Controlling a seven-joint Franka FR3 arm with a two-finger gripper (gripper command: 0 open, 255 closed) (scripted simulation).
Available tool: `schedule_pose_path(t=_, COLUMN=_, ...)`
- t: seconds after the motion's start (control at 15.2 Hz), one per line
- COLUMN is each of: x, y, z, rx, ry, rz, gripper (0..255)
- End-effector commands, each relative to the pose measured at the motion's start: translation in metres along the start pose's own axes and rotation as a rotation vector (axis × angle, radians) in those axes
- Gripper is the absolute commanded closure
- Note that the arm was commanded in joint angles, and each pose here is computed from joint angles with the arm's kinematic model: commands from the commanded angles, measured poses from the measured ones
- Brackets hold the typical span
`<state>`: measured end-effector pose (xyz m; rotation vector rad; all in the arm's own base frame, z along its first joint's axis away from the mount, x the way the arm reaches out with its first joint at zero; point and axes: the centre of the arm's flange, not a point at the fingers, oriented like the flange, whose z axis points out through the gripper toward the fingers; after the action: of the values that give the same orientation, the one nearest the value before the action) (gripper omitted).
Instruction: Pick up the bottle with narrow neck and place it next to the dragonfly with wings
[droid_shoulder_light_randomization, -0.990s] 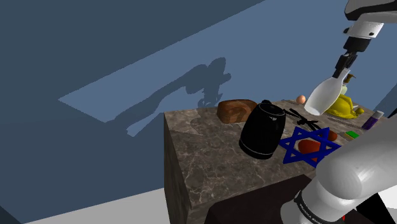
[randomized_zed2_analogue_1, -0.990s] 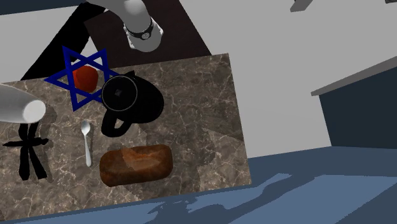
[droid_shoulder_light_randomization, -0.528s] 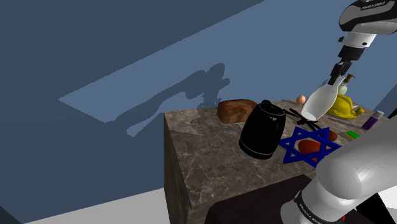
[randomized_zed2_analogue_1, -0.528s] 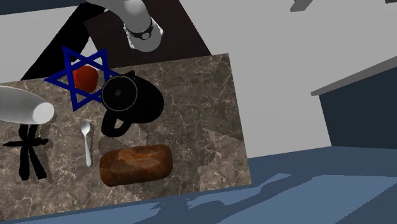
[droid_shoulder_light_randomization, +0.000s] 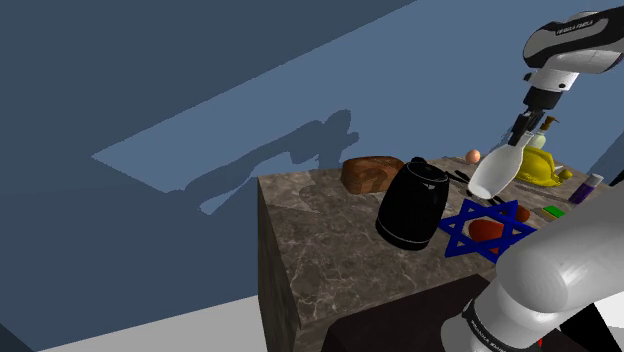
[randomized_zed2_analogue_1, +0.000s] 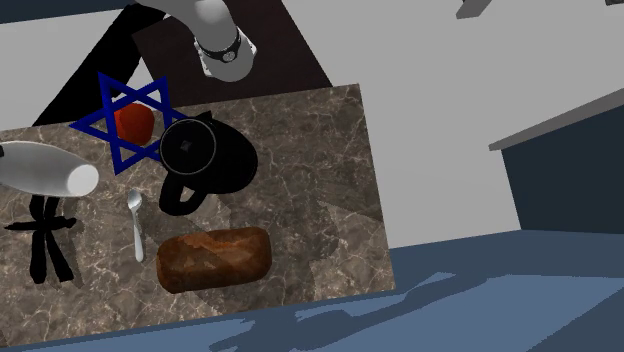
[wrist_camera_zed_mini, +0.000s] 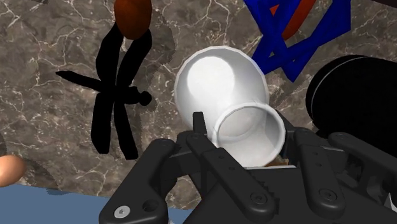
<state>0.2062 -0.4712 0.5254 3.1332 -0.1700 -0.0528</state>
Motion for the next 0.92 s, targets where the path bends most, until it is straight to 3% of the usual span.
schedule_pose_path(t=0.0, x=0.0, y=0.0, z=0.011, rx=-0.001, ry=0.001, rz=0.0, gripper=255)
schedule_pose_path(t=0.86, x=0.002, y=-0.001, z=0.079, rx=-0.001, ry=0.001, rz=0.0, gripper=255)
